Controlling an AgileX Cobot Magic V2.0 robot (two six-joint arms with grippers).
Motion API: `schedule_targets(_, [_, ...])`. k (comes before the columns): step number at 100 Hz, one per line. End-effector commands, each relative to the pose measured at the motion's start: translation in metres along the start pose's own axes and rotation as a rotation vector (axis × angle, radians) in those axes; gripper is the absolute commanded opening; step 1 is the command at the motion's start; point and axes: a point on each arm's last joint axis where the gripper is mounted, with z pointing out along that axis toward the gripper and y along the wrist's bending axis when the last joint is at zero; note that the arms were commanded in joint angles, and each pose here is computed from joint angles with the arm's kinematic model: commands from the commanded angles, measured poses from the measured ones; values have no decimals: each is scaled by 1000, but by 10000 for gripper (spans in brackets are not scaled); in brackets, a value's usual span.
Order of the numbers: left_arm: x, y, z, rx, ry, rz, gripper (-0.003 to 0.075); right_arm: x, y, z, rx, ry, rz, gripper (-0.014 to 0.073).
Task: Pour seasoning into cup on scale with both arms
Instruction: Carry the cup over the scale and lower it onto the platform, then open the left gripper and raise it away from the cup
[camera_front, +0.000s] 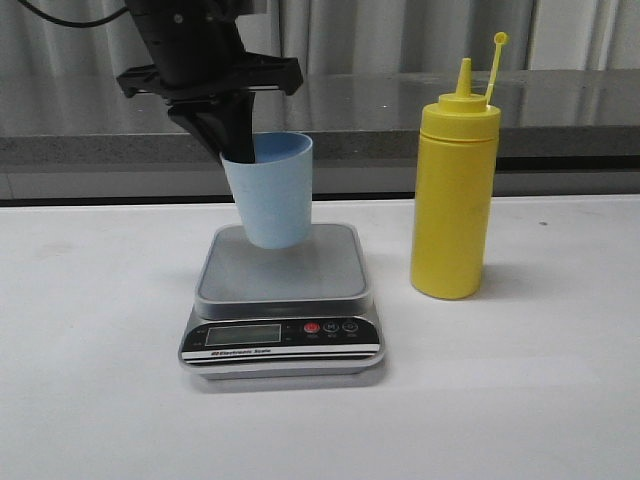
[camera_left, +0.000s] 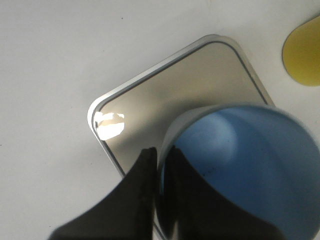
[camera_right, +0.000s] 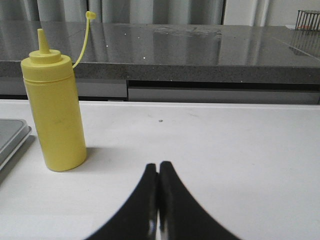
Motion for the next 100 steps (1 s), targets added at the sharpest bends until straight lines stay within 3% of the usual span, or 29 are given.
schedule_targets(1, [-9,-7,-26,12,-83,13,-20,-15,1,-3,-2,-122,-11,-66])
schedule_targets(60, [-8,-6,-18,11,-58,12,-1,-15,1,-3,-2,-122,-11,-66])
schedule_targets(72, [-9,-6,-20,11,-62,12,122,-15,1,-3,-2,-122,-11,-66])
schedule_targets(91, [-7,-7,-21,18,-44,9,422,-15,1,-3,-2,-122,-11,-66])
schedule_targets(100, [-7,-7,-23,18,-46,9,503,-15,1,-3,-2,-122,-11,-66])
